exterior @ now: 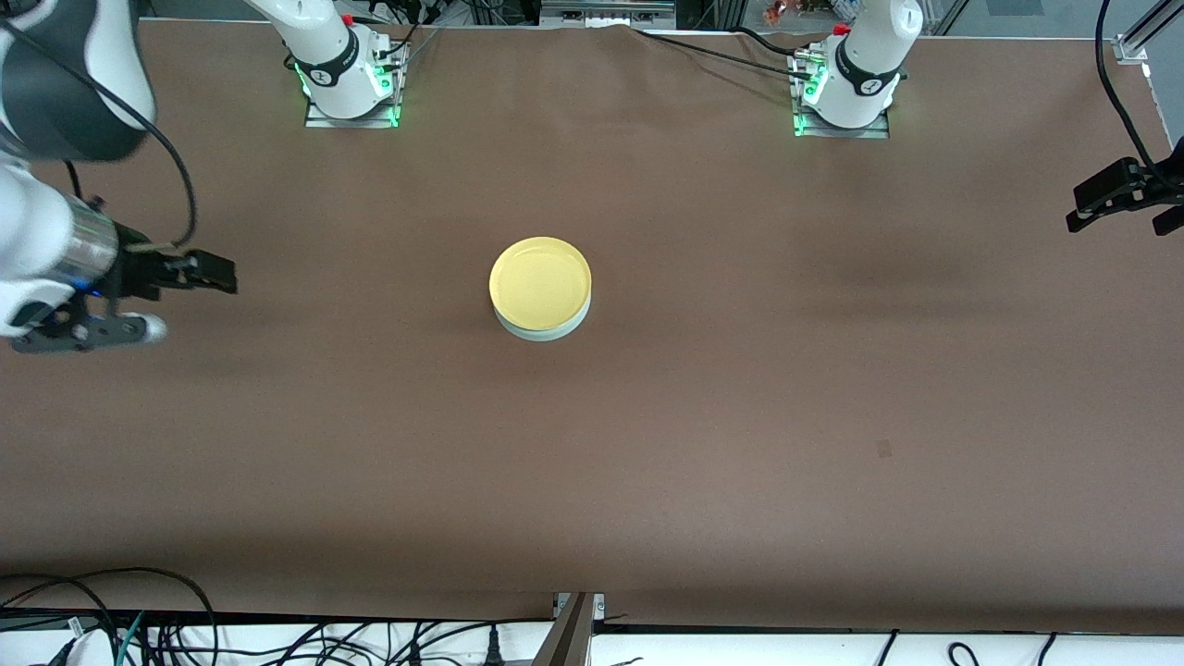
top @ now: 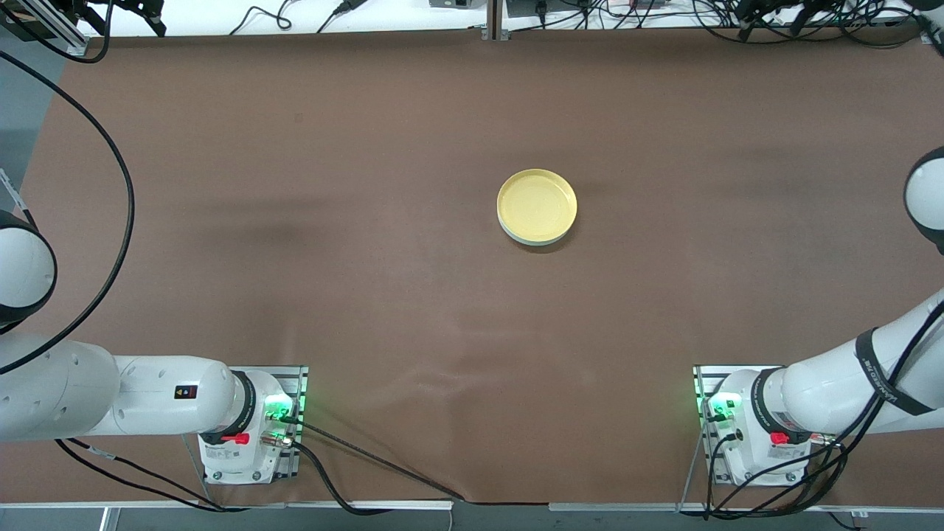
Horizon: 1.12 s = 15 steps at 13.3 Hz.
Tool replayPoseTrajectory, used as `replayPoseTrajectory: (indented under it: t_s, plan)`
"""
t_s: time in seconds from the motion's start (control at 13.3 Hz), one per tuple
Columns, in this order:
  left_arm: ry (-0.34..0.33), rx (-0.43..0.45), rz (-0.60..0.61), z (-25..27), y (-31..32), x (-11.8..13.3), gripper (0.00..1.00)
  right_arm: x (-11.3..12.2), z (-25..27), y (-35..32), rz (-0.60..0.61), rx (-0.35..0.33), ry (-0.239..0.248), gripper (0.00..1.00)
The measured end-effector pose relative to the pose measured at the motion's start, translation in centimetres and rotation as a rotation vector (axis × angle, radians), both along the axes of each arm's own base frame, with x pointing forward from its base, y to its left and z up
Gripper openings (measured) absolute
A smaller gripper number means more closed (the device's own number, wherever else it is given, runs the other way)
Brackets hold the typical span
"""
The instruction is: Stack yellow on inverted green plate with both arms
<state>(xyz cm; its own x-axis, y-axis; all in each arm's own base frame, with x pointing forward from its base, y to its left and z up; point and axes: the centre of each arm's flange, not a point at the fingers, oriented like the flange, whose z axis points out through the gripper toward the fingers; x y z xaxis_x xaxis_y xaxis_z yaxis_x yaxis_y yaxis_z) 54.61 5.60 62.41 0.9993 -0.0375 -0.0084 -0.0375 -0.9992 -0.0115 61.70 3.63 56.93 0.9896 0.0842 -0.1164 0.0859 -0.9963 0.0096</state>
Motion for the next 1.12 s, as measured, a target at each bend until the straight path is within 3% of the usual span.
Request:
replayPoseTrajectory:
  t_s: [0.22,0.38,0.75,1.12]
  plan:
    - [0.001,0.000,-0.005,-0.1,-0.2,0.1,1.00,-2.4,5.0,-2.2,0.012,0.007,-0.065,1.00]
    - [0.003,0.000,-0.013,-0.1,-0.7,0.2,1.00,-3.2,6.1,-2.0,0.038,0.009,-0.071,1.00]
    - [0.018,-0.003,-0.017,-0.2,-1.0,0.2,1.00,-4.4,4.9,-2.3,0.038,0.007,0.043,1.00]
    - [0.029,-0.032,-0.020,-0.2,-1.4,0.1,1.00,-4.4,4.6,-2.2,0.039,0.007,0.055,1.00]
